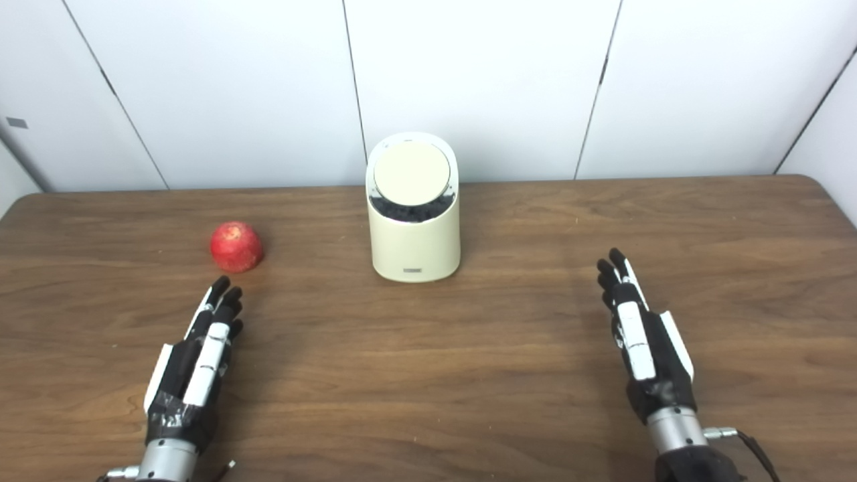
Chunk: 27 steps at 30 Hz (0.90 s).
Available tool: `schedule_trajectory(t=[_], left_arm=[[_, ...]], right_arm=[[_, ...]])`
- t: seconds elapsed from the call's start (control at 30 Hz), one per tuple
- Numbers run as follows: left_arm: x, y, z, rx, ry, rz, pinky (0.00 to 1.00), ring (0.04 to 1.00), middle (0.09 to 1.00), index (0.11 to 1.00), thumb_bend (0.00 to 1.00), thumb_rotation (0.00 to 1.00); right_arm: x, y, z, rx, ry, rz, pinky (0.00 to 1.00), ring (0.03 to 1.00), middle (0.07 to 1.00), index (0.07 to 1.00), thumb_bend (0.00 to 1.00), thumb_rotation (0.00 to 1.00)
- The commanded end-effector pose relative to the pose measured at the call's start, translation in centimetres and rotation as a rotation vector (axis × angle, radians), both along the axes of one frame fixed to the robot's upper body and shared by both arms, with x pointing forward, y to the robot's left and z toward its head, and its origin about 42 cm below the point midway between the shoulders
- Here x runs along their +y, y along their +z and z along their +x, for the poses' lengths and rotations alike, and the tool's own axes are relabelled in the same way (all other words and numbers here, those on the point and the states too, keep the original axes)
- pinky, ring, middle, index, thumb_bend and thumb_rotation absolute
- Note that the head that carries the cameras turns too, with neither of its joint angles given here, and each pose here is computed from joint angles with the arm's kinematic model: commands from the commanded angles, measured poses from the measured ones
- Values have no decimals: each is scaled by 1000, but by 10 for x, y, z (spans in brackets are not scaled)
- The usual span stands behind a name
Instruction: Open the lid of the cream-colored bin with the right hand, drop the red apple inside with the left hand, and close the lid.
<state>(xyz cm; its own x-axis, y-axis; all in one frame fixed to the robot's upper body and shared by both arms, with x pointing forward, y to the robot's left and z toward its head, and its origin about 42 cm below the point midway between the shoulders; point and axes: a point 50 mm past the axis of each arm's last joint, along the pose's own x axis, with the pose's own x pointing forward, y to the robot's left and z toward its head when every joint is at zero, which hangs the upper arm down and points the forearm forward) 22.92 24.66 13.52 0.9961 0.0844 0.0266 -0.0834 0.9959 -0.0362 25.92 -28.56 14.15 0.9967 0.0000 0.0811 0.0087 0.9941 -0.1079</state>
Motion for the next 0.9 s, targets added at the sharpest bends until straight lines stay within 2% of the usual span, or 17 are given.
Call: schedule_trajectory(t=[0.0, 0.7, 0.87], left_arm=[[-1, 13, 5, -63, -11, 5, 1000, 990, 968, 1000, 554, 759], [-1, 12, 6, -68, -9, 4, 999, 988, 966, 1000, 552, 770], [-3, 9, 5, -68, -12, 14, 1000, 992, 969, 1000, 560, 769]], right_arm=[[-2, 13, 5, -66, 9, -23, 1000, 973, 966, 1000, 590, 1000], [-3, 14, 5, -67, 15, -25, 1000, 976, 967, 1000, 585, 1000], [-6, 10, 5, -60, 19, -36, 1000, 983, 975, 1000, 622, 954]])
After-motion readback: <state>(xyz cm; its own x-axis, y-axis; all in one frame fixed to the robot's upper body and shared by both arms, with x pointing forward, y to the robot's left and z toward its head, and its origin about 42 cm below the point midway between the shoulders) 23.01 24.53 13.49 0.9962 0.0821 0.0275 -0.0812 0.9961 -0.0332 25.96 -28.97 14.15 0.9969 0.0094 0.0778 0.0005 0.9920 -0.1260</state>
